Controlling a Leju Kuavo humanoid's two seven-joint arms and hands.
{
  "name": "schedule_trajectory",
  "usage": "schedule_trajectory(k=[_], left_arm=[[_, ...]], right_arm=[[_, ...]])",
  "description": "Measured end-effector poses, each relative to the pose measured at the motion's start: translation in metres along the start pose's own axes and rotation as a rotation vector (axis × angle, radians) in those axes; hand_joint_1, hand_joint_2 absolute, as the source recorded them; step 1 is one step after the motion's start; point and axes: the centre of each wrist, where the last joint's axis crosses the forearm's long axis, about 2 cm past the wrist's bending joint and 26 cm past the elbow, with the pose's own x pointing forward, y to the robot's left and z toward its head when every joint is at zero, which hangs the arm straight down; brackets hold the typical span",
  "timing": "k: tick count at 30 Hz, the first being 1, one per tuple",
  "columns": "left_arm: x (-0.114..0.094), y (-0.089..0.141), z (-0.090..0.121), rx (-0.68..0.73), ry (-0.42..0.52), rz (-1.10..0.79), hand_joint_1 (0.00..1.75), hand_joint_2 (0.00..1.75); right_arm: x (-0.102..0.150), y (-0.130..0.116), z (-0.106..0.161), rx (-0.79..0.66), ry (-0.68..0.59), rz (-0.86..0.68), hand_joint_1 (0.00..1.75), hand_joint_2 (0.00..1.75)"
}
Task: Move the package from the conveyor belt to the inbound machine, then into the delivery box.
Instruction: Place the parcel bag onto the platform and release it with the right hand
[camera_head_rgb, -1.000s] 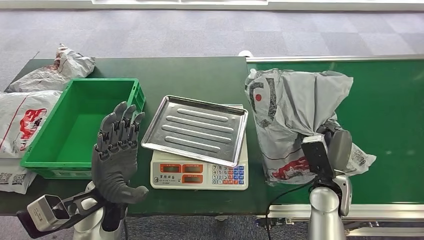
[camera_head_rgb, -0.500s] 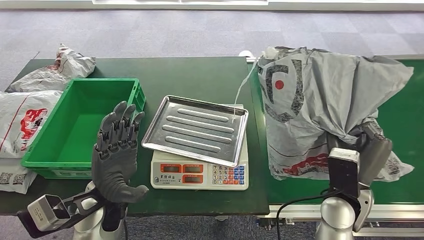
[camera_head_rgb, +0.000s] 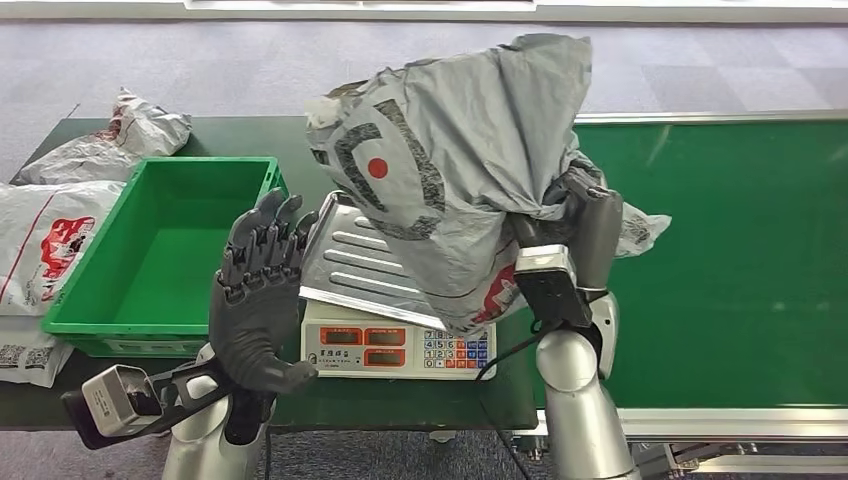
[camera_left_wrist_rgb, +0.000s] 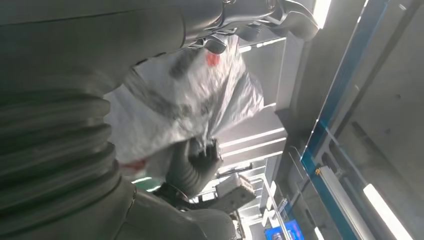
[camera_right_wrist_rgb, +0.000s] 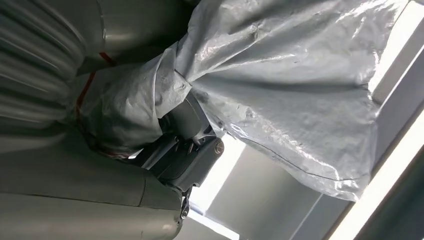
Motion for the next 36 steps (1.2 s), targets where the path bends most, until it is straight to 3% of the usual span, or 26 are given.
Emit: schedule_trajectory(k=[8,12,20,36], left_arm=[[-0.003,-0.003,-0.003,0.009,-0.003,0.0,0.0,1.75],[-0.003,-0.003,-0.002,0.013,-0.003,0.001,0.0,1.75],[-0.002,-0.003,-0.001,0.014,0.0,0.0,0.0,1.75],[-0.001,-0.004,-0.002,-0.01,0.004,-0.009,0.0,1.75]], right_arm=[[0.014,0.047,-0.021,0.108,-0.013,-0.077,1.71,1.75],[0.013,0.059,-0.026,0.112,0.009,-0.051,0.0,1.75],[-0.001,0.075,-0.025,0.128,0.092,0.081,0.0,1.75],[-0.019,0.089,-0.013,0.294,0.236,0.123,0.0,1.75]])
